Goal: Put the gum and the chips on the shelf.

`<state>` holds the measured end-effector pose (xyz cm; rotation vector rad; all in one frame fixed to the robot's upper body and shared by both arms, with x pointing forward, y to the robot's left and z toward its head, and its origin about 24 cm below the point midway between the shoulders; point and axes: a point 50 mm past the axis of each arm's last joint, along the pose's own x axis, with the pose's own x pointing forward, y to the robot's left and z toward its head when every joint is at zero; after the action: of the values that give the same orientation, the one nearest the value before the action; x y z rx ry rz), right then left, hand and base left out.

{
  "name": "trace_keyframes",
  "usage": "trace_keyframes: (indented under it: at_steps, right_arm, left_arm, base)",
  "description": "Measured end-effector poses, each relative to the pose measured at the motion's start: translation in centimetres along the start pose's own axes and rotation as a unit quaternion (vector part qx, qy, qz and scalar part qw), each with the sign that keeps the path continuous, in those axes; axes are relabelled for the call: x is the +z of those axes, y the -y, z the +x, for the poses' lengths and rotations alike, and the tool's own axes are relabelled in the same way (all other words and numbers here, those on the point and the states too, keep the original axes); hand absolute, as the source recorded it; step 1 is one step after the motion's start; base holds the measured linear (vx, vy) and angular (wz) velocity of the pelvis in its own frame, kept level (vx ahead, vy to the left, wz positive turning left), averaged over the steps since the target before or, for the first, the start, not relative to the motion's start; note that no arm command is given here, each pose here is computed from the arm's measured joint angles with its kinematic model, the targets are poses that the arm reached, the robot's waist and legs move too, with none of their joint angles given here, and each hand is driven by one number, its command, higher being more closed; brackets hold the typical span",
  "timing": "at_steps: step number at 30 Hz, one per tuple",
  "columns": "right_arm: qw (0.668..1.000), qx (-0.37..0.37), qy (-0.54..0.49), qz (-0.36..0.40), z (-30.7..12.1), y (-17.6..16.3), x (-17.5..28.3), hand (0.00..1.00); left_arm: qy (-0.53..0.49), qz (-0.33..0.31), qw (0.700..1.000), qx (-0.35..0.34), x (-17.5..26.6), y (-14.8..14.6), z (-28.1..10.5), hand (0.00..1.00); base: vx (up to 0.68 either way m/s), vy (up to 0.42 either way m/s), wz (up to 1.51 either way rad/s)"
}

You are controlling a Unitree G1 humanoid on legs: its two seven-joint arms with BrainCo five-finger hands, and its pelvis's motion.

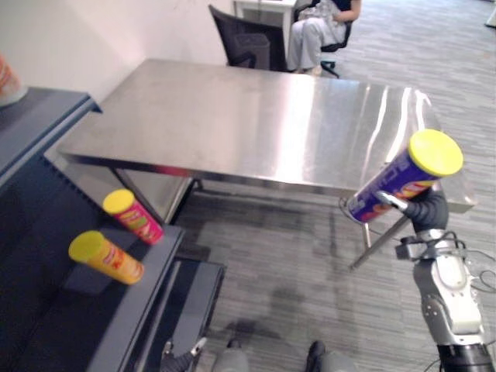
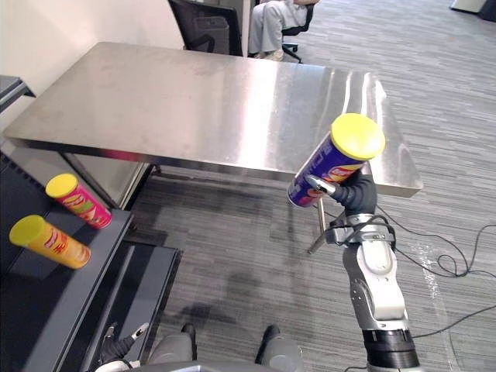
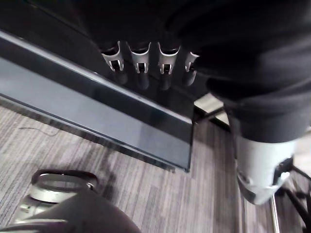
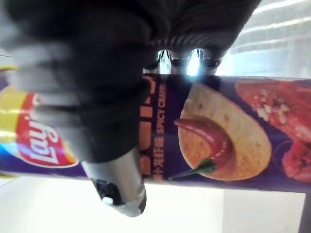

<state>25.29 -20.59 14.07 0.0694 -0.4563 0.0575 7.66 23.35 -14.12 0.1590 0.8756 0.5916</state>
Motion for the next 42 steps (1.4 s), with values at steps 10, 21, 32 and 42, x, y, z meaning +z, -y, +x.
trace_keyframes:
  at_steps: [10, 21, 32, 42]
  right_arm:
    - [0.998, 0.057, -0.001, 0.034, 0.4, -2.8, -0.7, 1.00]
    - [0.999, -0.022, 0.040, -0.020, 0.8, 2.0, 1.5, 1.00]
    - [0.998, -0.046, 0.033, -0.012, 1.7, 1.5, 1.1, 1.00]
    - [0.999, 0.039, 0.009, 0.016, 1.9, -2.9, -0.5, 1.00]
  left_arm:
    - [-0.060, -0.076, 0.994, 0.055, -2.1, -1.3, -0.5, 0.00]
    - [-0.051, -0.066, 0.995, 0.052, -2.4, -1.5, -0.8, 0.00]
    - [-0.088, -0.026, 0.995, 0.037, -4.9, -1.1, -2.2, 0.00]
    - [-0.070, -0.010, 0.996, 0.047, -4.0, -2.3, -1.4, 0.00]
  base:
    - [-0.10, -0.156, 0.44]
    - [-0.05, -0.014, 1.60]
    - [-0.08, 0.119, 0.68]
    - [-0.01, 0.050, 0.08]
